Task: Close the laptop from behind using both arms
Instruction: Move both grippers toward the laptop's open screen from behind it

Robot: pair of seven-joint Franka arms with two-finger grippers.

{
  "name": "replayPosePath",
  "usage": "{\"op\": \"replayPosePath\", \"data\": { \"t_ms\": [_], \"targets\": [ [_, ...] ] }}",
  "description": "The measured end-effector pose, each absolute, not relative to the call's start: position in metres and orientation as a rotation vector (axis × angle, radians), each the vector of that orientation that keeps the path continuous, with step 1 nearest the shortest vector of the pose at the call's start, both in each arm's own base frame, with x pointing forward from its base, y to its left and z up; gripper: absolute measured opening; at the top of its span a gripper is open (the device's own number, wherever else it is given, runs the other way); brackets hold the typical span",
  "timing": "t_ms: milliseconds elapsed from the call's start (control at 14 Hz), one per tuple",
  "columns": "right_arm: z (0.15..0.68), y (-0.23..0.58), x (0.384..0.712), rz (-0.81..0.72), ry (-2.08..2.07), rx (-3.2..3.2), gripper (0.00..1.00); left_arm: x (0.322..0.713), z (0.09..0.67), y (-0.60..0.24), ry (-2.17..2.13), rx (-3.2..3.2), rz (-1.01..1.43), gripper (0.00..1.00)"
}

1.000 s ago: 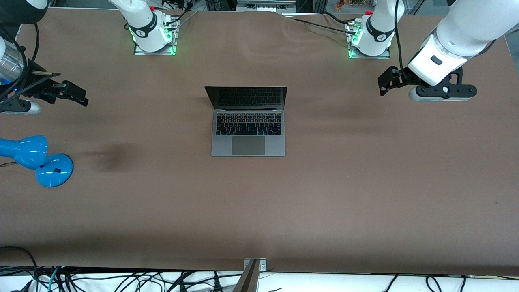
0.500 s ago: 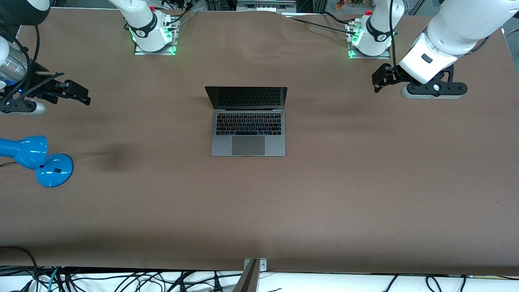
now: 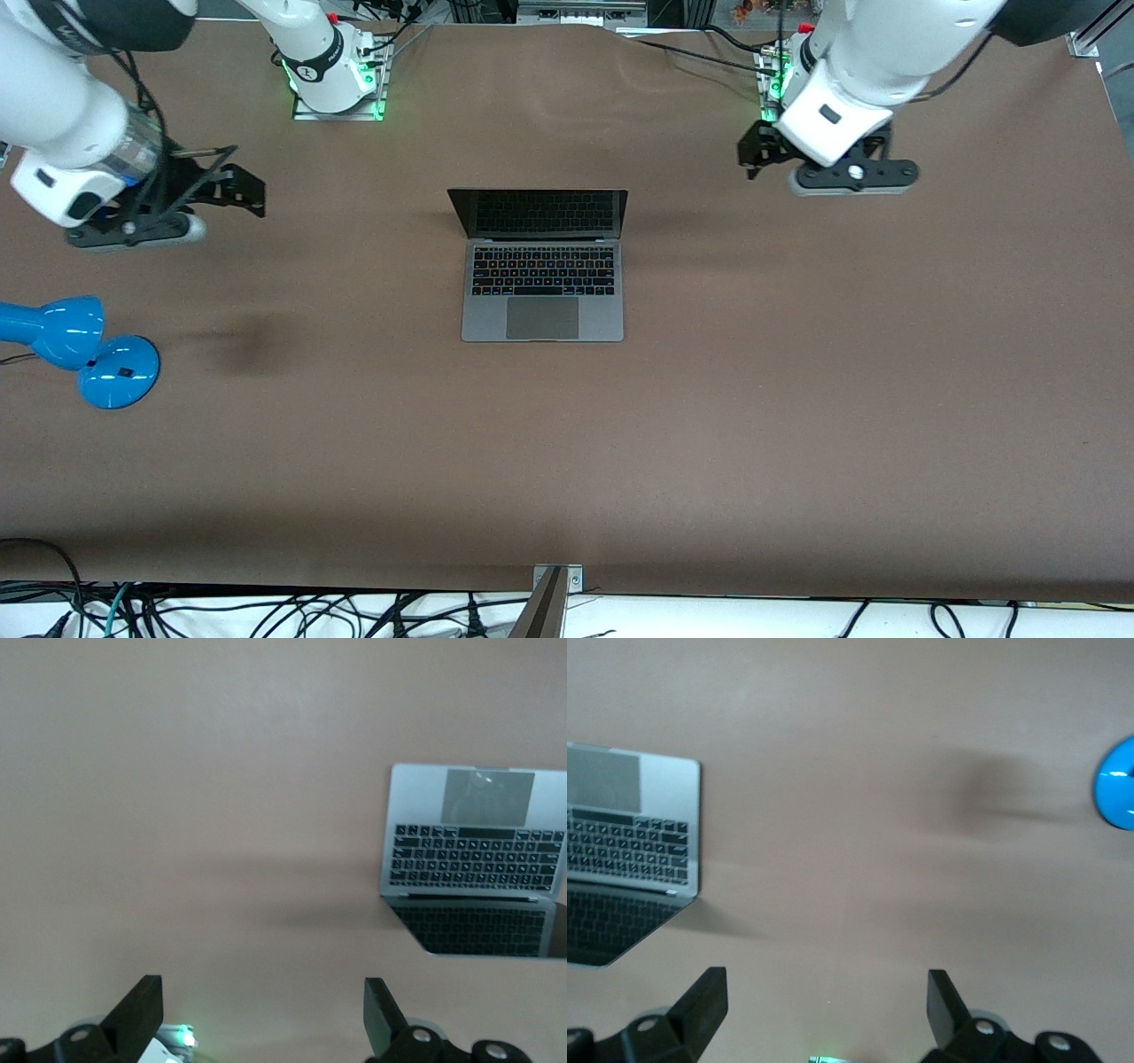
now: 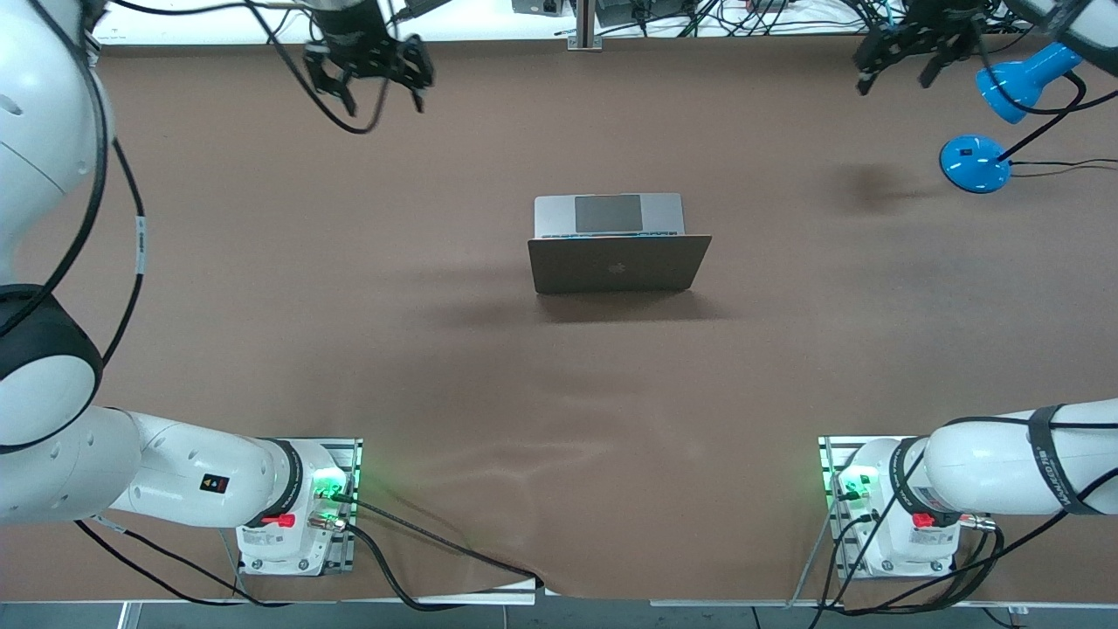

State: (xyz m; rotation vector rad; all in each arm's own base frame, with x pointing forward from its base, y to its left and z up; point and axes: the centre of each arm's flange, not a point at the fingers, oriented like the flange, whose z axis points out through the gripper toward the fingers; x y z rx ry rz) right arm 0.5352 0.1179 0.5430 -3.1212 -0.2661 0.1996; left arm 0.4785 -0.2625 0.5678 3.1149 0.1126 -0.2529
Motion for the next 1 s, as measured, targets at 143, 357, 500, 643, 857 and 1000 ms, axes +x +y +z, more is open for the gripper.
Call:
{"op": "replayPosePath", "data": {
  "t_ms": [143, 357, 500, 643, 857, 1000],
  "targets": [
    [0.537, 0.152, 0.529, 0.229, -0.336, -3.075, 1.0, 0.469, 0.555, -0.29, 0.103, 3.113, -0.305, 1.0],
    [0.529, 0.191, 0.517, 0.278, -0.323, -3.034, 1.0, 0.457, 0.528, -0.327, 0.158, 3.065, -0.446, 1.0],
    [0.526, 0.226, 0.505, 0.307, -0.239, -3.04, 1.0, 0.454, 0.51, -0.345, 0.214, 3.043, -0.527, 1.0],
    [0.52, 0.256, 0.492, 0.344, -0.171, -3.038, 1.0, 0.449, 0.498, -0.361, 0.219, 3.039, -0.575, 1.0],
    [0.508, 0.274, 0.482, 0.435, -0.076, -2.983, 0.98, 0.433, 0.484, -0.391, 0.239, 3.048, -0.602, 0.97],
    [0.496, 0.279, 0.48, 0.514, -0.015, -2.928, 0.9, 0.425, 0.473, -0.411, 0.231, 3.031, -0.616, 0.81]
  ]
}}
